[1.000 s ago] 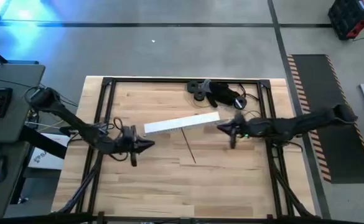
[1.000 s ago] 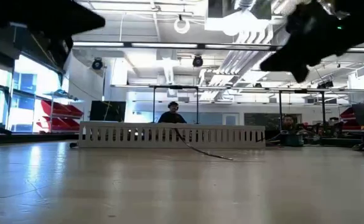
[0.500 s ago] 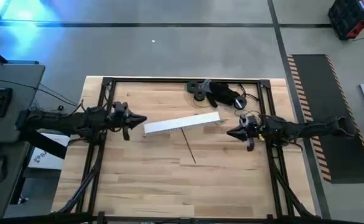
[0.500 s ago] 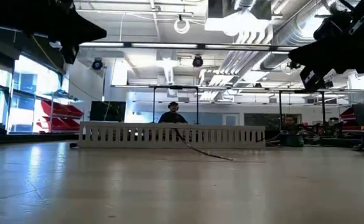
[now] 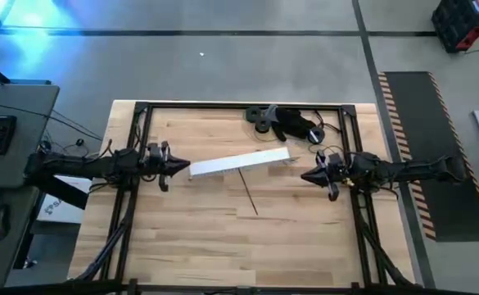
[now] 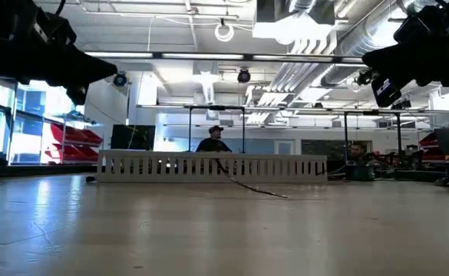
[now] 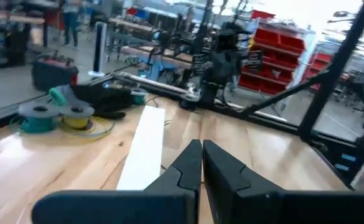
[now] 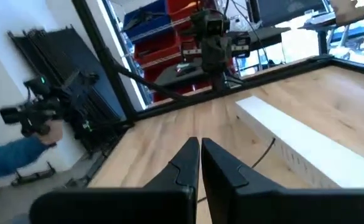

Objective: Ziptie cables
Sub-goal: Return to Home Position

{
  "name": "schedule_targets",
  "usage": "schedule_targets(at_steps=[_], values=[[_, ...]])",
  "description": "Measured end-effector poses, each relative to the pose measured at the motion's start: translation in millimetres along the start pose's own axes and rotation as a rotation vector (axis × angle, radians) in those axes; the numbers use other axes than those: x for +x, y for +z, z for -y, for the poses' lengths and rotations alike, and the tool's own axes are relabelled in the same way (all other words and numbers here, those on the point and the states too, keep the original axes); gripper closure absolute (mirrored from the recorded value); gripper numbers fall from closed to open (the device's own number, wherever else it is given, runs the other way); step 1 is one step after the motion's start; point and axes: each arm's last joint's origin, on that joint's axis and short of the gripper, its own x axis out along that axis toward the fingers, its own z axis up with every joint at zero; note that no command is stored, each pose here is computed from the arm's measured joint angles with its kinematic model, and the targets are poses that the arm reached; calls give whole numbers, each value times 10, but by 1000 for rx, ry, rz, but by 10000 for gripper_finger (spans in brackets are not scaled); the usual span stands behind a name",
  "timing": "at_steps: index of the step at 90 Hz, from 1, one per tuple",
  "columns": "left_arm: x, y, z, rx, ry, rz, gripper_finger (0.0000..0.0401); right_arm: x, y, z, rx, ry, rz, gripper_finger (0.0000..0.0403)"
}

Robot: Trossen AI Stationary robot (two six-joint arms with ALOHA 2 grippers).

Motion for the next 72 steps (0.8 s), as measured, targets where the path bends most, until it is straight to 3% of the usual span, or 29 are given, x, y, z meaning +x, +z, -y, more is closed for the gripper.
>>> schedule_targets(at_steps=[17,44,59,72], values=[[1,-27,-3,92,-4,-29,401,-2,9,25,-98,-50,14,403],[-5,-111,-25,207,16,-117,401,-44,-207,152,-89,-339,-181,403],[-22,-194,-76,217,134,-199,401,-59,-235,175,-39,-412,-191,403],[-28,-217,-108,196,233,-218,401,-63,-254,176,8,-406,-206,403]])
